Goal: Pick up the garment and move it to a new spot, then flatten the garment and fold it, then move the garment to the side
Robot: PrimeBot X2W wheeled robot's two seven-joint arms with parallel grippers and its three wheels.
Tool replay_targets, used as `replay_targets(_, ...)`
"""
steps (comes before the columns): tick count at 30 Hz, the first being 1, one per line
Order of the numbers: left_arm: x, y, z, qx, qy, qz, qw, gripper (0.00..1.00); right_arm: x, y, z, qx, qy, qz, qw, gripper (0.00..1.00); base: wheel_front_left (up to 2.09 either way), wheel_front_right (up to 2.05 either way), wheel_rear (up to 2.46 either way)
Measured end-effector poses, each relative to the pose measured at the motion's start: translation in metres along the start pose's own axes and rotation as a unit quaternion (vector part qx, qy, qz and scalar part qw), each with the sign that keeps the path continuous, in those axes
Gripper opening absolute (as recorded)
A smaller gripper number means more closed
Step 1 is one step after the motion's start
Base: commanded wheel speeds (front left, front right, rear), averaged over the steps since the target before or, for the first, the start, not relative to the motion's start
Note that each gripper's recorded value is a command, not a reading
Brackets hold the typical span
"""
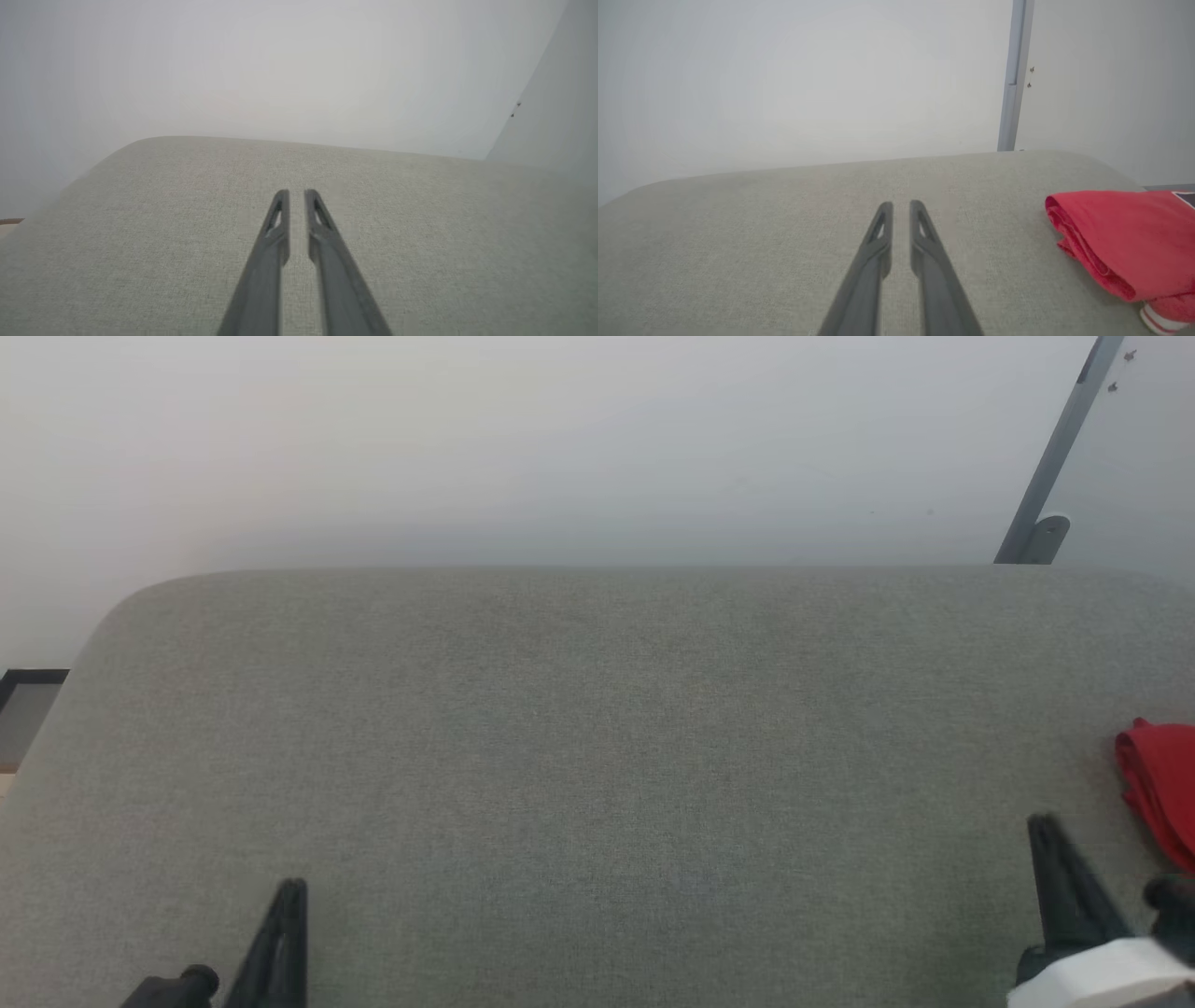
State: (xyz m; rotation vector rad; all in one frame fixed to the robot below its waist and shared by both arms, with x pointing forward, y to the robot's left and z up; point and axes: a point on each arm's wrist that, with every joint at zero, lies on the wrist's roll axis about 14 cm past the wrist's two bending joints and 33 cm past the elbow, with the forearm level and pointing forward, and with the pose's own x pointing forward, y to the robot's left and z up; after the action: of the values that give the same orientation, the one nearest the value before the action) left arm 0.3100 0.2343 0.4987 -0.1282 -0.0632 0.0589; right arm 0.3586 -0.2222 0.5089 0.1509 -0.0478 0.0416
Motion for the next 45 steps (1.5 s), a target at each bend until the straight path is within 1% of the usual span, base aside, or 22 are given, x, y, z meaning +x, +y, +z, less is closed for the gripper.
replay_targets(3, -0.001, -0.001, -0.007, -0.018, 0.012, 0.005, 1.000, 0.00, -0.004, 0.000, -0.011, 0.019, 0.017, -0.007, 1.000, 0.00, 0.00, 0.00, 0.00)
replay_targets(9, 0.000, 0.002, -0.012, -0.073, 0.022, 0.019, 0.997, 0.00, -0.004, -0.002, -0.014, 0.074, 0.022, -0.020, 0.997, 0.00, 0.00, 0.00, 0.00)
replay_targets(20, 0.011, 0.002, -0.013, -0.167, 0.026, 0.033, 0.985, 0.00, 0.000, -0.003, -0.016, 0.167, 0.026, -0.038, 0.985, 0.00, 0.00, 0.00, 0.00)
replay_targets(33, 0.022, 0.000, -0.014, -0.263, 0.030, 0.043, 0.963, 0.00, 0.007, -0.001, -0.015, 0.263, 0.022, -0.048, 0.963, 0.00, 0.00, 0.00, 0.00)
replay_targets(34, 0.022, 0.000, -0.015, -0.279, 0.032, 0.045, 0.959, 0.00, 0.007, -0.001, -0.016, 0.276, 0.023, -0.050, 0.960, 0.00, 0.00, 0.00, 0.00)
replay_targets(45, 0.032, -0.005, -0.014, -0.349, 0.033, 0.046, 0.935, 0.00, 0.011, 0.002, -0.015, 0.345, 0.021, -0.054, 0.937, 0.00, 0.00, 0.00, 0.00)
